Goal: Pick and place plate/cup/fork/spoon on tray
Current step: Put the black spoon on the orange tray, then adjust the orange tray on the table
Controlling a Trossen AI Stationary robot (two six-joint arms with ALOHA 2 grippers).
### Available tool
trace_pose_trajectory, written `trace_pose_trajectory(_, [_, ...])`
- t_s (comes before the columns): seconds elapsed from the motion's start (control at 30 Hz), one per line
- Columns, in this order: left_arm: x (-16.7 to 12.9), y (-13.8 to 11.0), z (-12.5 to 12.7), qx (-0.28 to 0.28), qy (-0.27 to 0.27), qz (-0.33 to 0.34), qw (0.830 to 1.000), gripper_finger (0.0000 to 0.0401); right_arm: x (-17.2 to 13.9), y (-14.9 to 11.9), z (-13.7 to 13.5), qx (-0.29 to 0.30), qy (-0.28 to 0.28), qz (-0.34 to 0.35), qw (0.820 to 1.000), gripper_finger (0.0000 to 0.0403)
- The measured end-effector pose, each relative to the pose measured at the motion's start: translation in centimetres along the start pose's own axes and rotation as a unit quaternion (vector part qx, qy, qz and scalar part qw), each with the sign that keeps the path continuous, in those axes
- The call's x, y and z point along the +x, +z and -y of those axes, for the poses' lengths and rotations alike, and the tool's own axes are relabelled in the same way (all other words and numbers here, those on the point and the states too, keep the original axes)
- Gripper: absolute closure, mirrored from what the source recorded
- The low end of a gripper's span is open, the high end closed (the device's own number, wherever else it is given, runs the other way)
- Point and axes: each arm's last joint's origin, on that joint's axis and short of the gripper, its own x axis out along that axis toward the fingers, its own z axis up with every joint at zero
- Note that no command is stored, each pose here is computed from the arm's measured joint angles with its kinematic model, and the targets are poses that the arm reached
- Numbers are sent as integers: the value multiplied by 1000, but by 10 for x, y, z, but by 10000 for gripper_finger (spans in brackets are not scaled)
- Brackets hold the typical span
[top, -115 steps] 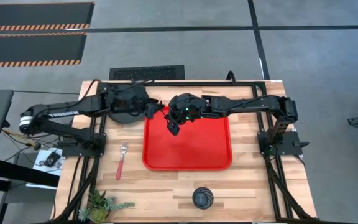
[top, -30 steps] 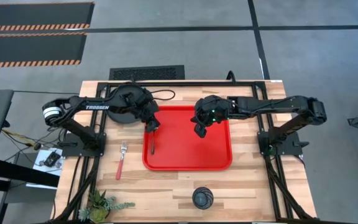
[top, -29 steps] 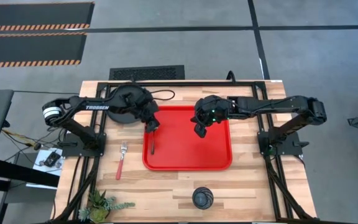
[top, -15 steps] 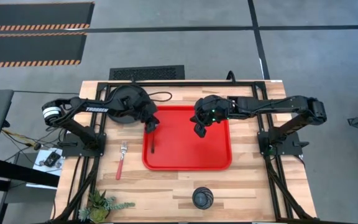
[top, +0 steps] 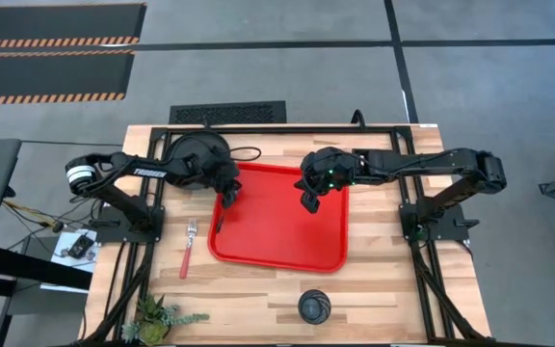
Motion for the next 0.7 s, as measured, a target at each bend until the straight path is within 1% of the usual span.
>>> trace_pose_trajectory(0.33, [0,0,0,-20,3,1,1000,358,0,0,0,-3,2,-2,1000,392])
trace_pose_trajectory(0.43, [0,0,0,-32,3,1,999,344,0,-3,1,-6,-3,-16,1000,393])
trace_pose_trajectory(0.5, [-1,1,0,-42,2,3,999,337,-1,-8,3,-18,-13,-43,999,393])
trace_pose_trajectory(0.57, [-4,3,1,-53,1,10,999,331,-2,-16,6,-34,-23,-85,996,394])
trace_pose_trajectory(0.63, [-10,9,1,-60,1,28,998,329,-3,-24,9,-56,-27,-132,989,395])
trace_pose_trajectory(0.7, [-18,16,2,-67,-1,51,996,330,1,-36,13,-70,-20,-160,984,398])
